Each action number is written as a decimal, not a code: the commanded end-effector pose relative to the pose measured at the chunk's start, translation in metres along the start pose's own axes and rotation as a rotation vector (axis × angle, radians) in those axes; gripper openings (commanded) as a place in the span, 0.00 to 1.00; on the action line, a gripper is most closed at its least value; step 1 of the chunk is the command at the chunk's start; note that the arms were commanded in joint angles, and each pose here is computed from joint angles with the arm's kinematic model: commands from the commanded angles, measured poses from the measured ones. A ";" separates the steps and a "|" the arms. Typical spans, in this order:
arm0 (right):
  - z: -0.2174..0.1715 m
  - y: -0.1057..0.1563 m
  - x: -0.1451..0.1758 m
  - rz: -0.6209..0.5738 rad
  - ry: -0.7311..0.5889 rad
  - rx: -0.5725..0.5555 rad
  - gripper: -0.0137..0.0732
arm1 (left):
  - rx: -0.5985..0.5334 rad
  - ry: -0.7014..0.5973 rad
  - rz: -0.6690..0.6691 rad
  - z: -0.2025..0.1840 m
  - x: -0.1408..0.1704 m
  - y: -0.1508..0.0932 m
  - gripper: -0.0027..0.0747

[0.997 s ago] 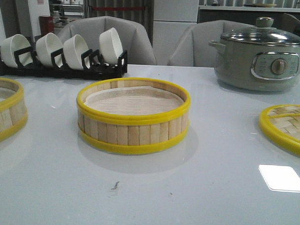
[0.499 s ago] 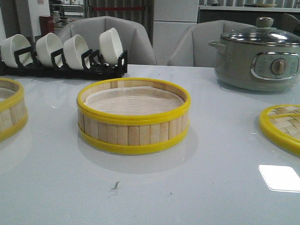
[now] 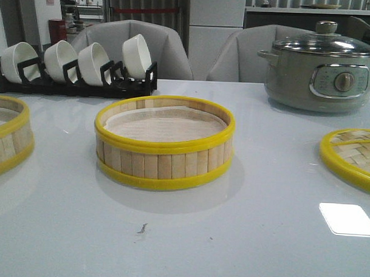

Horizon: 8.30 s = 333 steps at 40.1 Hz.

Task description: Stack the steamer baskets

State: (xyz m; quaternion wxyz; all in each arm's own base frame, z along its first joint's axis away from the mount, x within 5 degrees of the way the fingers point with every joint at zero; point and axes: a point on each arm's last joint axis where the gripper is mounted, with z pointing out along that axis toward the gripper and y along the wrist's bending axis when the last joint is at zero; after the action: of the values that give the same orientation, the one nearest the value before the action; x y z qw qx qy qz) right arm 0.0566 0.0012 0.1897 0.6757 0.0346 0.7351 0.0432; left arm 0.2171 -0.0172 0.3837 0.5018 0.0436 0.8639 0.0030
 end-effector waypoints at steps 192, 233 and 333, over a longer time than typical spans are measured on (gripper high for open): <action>0.099 0.014 -0.133 0.031 0.385 0.044 0.68 | 0.083 0.313 -0.111 0.072 0.023 -0.014 0.57; 0.099 0.014 -0.132 0.031 0.393 0.045 0.68 | 0.109 0.511 -0.043 0.232 0.051 -0.042 0.57; 0.101 0.015 -0.136 0.031 0.345 0.041 0.68 | 0.636 0.368 0.335 0.164 0.010 -0.323 0.15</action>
State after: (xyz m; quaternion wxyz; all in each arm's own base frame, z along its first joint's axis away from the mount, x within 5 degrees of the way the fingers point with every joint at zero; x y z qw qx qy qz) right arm 0.1635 0.0031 0.2991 0.4877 0.0574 0.8699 0.0463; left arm 0.3348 -0.3360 0.2429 0.2291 0.3416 0.9020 -0.1312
